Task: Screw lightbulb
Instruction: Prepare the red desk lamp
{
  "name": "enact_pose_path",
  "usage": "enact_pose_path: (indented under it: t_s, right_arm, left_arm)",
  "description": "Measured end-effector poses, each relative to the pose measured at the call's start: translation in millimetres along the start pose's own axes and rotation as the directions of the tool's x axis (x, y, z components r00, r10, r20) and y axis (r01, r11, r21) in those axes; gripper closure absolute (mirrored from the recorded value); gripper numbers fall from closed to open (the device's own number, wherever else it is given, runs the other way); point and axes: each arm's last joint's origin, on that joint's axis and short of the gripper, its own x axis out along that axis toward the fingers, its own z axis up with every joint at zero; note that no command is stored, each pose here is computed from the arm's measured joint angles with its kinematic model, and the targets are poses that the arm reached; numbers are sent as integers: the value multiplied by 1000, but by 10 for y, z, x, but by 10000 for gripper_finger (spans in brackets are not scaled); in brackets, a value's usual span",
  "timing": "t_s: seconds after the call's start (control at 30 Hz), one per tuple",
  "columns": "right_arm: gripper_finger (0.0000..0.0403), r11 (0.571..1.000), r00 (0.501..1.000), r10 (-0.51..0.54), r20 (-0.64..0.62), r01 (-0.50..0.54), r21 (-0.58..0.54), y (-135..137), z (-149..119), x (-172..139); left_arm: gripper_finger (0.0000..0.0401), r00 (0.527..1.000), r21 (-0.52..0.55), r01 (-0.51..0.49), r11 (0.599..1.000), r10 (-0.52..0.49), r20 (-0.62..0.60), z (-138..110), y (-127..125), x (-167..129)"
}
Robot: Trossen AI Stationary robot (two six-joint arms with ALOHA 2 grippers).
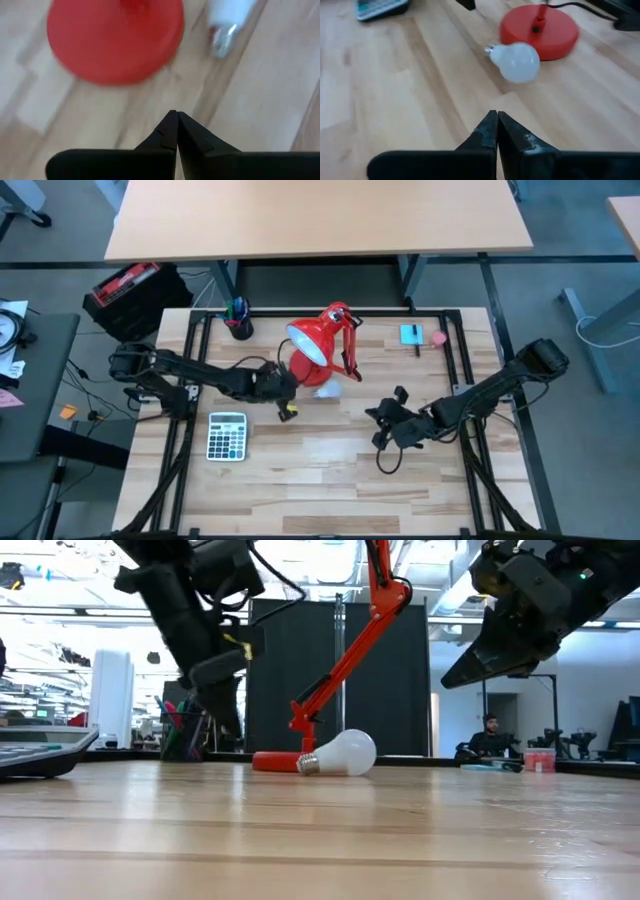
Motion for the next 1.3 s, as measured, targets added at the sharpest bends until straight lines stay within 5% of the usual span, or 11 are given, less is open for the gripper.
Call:
enact_pose_path:
  t_s: [0.17,0.4,0.67,0.83,1.07,1.3]
  right_arm:
    - [376,993,993,-115,12,115,11,-70,-41,-2]
    - [308,991,991,-130,16,130,-7,-70,-57,-16]
    - [225,991,991,-130,25,130,-34,-36,-98,-67]
    - [200,988,988,-148,36,149,-30,-50,-87,-57]
    - [198,987,987,-158,30,159,-12,-82,-62,-21]
    - [198,989,989,-148,27,148,9,-81,-52,-12]
  left_arm:
    - [401,996,93,-32,995,24,85,157,197,78]
    - [401,998,143,12,990,-21,63,233,538,185]
    - [387,992,239,17,971,-46,117,297,751,-118]
    - [333,973,370,-68,926,-19,228,387,952,-335]
    - [218,923,671,-76,738,-202,326,514,920,-187]
    - [124,901,597,-107,795,-177,396,616,870,149]
